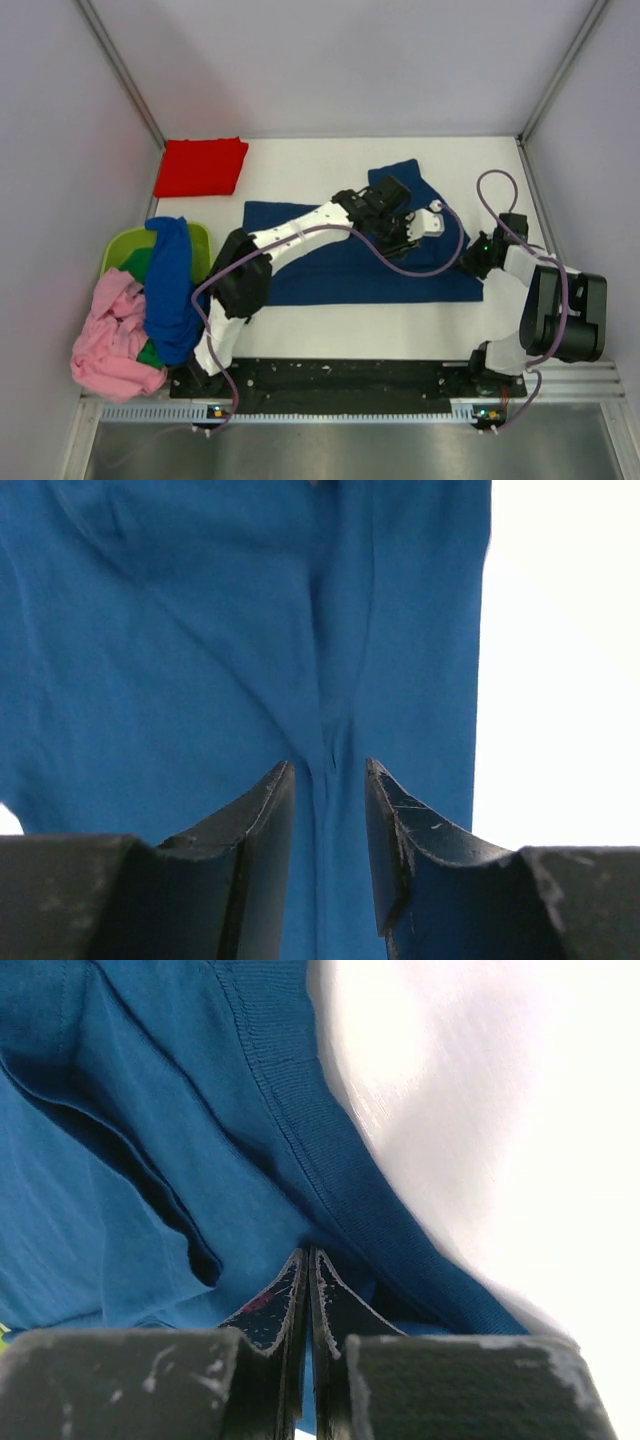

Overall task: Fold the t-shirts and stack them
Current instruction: Fold the flattened tshirt in 1/3 of the way

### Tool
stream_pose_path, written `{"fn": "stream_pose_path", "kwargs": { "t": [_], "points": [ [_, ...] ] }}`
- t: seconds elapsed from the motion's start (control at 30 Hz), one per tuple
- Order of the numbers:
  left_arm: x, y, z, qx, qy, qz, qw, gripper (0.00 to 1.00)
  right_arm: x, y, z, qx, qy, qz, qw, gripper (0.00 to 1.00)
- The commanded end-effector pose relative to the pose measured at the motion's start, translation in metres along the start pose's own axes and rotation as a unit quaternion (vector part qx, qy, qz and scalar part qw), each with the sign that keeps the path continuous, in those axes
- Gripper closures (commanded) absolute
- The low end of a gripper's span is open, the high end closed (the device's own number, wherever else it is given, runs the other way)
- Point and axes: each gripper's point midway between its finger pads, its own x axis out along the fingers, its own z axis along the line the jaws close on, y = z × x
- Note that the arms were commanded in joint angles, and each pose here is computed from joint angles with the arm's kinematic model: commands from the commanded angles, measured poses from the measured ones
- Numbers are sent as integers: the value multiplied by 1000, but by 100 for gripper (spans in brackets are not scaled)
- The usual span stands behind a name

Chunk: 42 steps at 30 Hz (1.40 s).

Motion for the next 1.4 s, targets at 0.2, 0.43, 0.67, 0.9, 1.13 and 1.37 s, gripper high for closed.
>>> {"fn": "stream_pose_path", "kwargs": {
  "t": [0.2,0.43,0.67,0.9,1.13,1.37],
  "points": [
    [93,-33,36,4,-31,-31,999,60,0,-8,1,-16,-6,-23,1000,100],
    [125,-30,30,-17,-11,-38,999,58,0,-6,0,-17,-6,-23,1000,100],
    [138,-16,24,-25,-4,-11,1000,81,-2,-5,-1,-22,-5,-26,999,100],
    [111,-29,30,-54,-26,-10,998,100,-1,-8,-8,-16,10,-32,999,100],
    [53,-32,76,-101,-87,-34,990,100,3,-5,-22,-9,32,-29,999,100],
    [40,13,117,-148,-123,-20,981,100,3,-5,-23,-15,31,-27,999,100]
  ]
}}
